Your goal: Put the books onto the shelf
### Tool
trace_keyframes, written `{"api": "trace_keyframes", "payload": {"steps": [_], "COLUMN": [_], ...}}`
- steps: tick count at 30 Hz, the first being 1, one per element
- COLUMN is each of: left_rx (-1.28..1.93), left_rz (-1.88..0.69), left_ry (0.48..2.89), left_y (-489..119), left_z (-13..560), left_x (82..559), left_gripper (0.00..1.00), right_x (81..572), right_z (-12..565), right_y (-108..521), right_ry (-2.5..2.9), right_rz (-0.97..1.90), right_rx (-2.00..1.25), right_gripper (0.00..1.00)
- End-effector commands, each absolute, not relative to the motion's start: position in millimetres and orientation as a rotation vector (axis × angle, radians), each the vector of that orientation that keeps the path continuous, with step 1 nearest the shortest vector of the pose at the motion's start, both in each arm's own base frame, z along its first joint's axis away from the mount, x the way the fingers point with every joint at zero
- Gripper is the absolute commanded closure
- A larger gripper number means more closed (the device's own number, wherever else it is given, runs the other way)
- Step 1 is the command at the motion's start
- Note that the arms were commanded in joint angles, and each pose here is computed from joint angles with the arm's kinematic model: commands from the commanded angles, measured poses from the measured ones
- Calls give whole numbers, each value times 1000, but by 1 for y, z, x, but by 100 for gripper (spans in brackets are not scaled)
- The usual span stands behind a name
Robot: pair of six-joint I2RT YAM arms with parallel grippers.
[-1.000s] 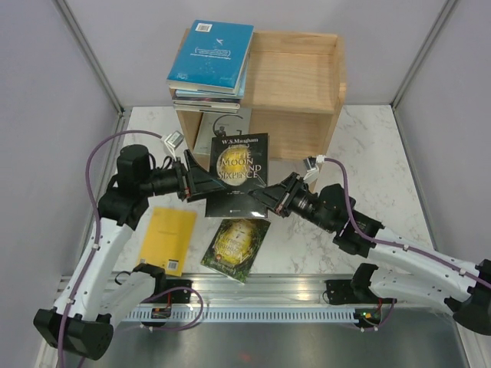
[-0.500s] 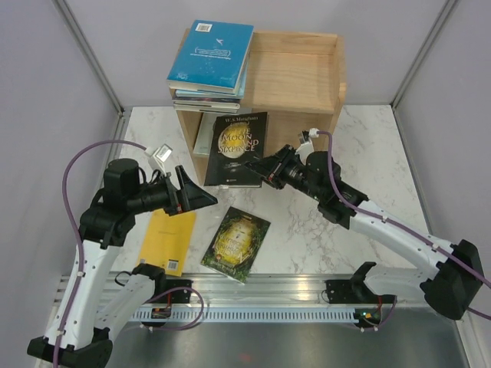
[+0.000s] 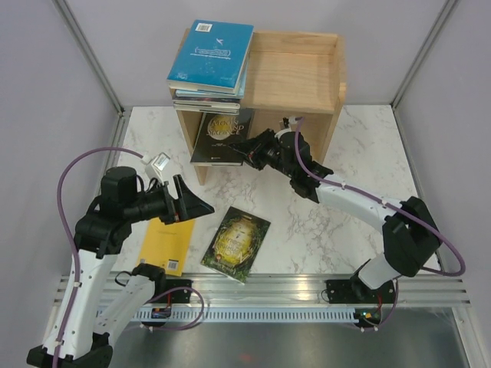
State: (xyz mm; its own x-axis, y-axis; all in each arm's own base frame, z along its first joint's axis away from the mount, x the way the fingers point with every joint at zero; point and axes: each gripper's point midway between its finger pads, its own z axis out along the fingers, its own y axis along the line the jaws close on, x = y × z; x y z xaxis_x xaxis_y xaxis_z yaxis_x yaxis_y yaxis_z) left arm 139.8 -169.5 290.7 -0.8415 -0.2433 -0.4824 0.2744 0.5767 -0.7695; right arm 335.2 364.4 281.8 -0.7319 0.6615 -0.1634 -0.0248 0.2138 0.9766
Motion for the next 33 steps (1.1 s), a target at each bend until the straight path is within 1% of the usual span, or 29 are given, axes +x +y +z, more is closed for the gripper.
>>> {"api": "trace_keyframes", "payload": {"steps": [1,2,3,4,5,6,8,9,12,14,18,26,27,28,29,31,32,33], "left_rx": [70,71,70,69,67,71,74,73,77,76,70,58,56,53,49,45,39,37], "left_rz": [-1192,-1194,-1193,-1193,-1191,-1190,-1190,-1186,-1185,-1181,-1182,-1187,-1186,-1186,-1187,-1184,-1185,-1185], "left_ry": [2224,2228,2229,2232,2233,2234,2230,2231,2232,2238,2243,2249,2248,2250,2252,2255,2256,2258], "left_y": [-165,-166,-165,-165,-165,-165,-165,-165,-166,-165,-166,-167,-167,-167,-167,-167,-167,-167], "left_z": [297,296,295,294,293,293,295,295,294,292,290,289,289,289,288,286,286,285], "left_x": [137,137,137,137,137,137,138,139,139,140,142,148,148,149,149,148,148,148], "left_gripper": [0,0,0,0,0,0,0,0,0,0,0,0,0,0,0,0,0,0], "right_x": [356,359,367,370,370,372,374,374,371,366,357,342,339,338,336,333,332,329], "right_z": [373,372,356,364,362,355,348,342,334,336,334,324,325,322,321,319,317,319], "right_y": [370,373,378,382,385,388,390,389,374,362,337,315,315,315,316,318,319,322], "right_ry": [1644,1655,1706,1696,1712,1742,1765,1786,1816,1816,1837,1881,1883,1888,1894,1907,1912,1909], "right_rz": [1712,1702,1667,1677,1683,1669,1651,1627,1553,1523,1458,1392,1397,1396,1402,1419,1428,1447], "right_rx": [508,504,512,497,480,481,477,487,504,500,514,515,509,510,505,505,506,493], "right_gripper": [100,100,100,100,97,82,65,51,31,26,25,24,27,32,46,57,71,78]}}
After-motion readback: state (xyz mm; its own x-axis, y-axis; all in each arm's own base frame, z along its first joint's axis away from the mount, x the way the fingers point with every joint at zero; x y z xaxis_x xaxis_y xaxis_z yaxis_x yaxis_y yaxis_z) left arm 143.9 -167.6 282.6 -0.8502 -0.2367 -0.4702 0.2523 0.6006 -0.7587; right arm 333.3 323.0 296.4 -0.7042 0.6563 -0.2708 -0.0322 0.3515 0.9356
